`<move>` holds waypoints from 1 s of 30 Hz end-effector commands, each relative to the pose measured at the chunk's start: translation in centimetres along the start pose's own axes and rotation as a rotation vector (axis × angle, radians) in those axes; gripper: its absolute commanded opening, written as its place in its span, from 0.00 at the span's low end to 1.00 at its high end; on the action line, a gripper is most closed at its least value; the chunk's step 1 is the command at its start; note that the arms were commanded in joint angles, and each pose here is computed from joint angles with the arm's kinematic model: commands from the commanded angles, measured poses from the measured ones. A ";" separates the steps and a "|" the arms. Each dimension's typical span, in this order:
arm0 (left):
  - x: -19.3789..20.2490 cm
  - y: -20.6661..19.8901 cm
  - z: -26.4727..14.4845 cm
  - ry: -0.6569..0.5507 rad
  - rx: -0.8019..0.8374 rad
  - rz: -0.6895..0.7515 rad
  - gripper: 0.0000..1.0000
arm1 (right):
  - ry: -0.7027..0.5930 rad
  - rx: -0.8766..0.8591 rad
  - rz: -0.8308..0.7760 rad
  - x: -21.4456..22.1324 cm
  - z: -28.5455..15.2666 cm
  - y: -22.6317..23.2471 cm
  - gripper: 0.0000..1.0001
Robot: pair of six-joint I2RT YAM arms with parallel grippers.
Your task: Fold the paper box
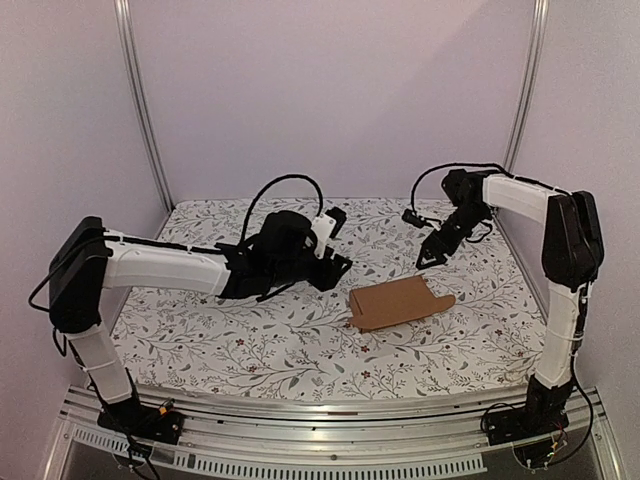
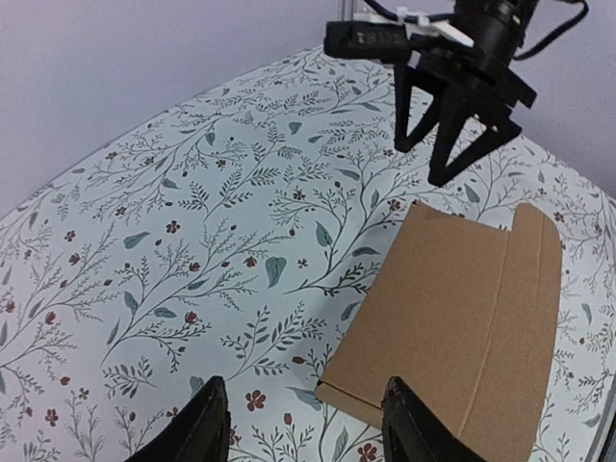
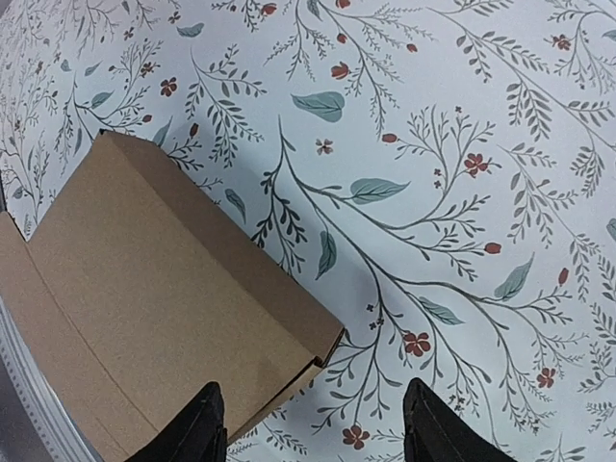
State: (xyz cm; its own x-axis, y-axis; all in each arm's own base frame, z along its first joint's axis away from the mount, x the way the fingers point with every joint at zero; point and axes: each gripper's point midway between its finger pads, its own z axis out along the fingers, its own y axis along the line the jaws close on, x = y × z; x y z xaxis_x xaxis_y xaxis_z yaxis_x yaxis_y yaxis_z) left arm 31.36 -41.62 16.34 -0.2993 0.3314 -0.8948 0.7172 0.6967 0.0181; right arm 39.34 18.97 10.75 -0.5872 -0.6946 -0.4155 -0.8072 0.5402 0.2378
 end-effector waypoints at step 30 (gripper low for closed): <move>5.7 3.4 -7.4 0.001 -0.066 -0.668 0.51 | 0.220 -0.254 0.299 10.1 0.9 8.6 0.55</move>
State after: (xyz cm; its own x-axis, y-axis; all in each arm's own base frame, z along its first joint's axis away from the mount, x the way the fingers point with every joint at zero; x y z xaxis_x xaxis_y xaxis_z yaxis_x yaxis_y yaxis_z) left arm 29.86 -34.58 12.49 -0.6849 0.0138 -0.7285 0.4625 0.7807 -0.4201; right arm 26.15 18.72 6.17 -0.7958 -0.6014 -0.0704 -0.4891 0.5698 0.6605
